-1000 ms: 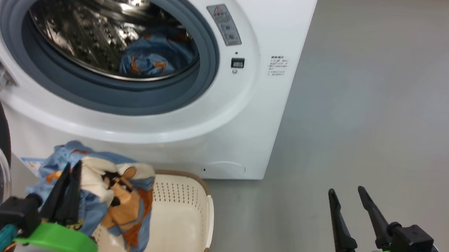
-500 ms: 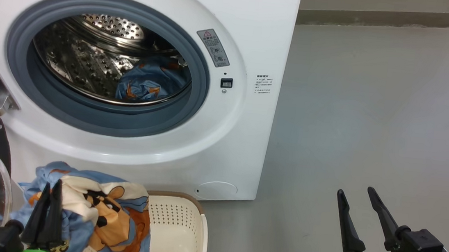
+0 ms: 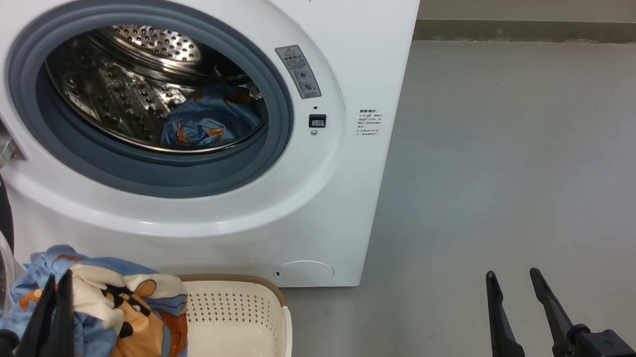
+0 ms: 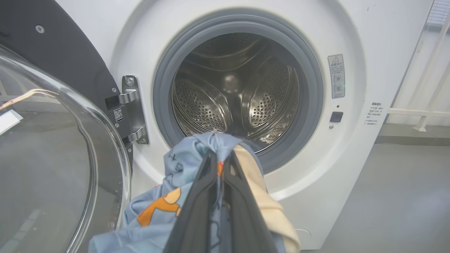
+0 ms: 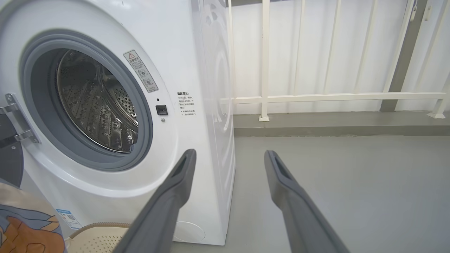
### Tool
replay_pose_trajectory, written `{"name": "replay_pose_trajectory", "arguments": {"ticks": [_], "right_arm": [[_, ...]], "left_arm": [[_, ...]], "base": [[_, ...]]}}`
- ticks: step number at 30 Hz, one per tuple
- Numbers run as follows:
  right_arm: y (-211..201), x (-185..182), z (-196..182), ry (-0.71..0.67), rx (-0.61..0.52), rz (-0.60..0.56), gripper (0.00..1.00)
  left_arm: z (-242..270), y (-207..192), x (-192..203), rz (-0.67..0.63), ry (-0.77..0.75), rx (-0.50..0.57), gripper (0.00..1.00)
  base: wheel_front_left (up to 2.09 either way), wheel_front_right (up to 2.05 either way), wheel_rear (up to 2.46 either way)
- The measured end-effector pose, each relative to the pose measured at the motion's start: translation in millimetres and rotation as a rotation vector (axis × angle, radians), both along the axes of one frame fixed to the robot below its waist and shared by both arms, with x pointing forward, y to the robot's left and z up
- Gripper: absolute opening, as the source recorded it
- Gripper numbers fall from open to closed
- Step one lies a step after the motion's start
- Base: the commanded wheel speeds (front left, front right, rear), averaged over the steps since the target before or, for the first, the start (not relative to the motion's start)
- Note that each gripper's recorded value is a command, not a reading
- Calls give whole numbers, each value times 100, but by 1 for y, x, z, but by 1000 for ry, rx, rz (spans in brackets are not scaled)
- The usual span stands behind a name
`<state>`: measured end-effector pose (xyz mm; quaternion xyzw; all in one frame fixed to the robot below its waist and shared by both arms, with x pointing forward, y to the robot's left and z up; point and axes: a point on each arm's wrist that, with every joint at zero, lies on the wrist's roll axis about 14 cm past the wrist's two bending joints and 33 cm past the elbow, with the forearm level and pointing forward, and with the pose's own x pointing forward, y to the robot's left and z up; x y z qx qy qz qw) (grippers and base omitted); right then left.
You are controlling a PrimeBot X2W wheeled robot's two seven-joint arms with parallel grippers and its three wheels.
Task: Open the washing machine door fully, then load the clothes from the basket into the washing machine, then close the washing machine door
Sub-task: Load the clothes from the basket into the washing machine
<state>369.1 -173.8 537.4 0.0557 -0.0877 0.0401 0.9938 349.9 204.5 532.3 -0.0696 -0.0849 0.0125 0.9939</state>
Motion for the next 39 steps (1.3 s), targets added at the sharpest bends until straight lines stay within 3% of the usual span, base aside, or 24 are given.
{"name": "replay_pose_trajectory", "arguments": {"ticks": [17, 39], "right_arm": [[7, 6, -15, 45, 2, 19, 100], [-10, 34, -58, 162, 35, -30, 100]], "left_arm": [[-6, -5, 12, -14, 13, -64, 0], [41, -35, 169, -125, -133, -82, 0]], "base": [[0, 0, 0], [0, 0, 0]]}}
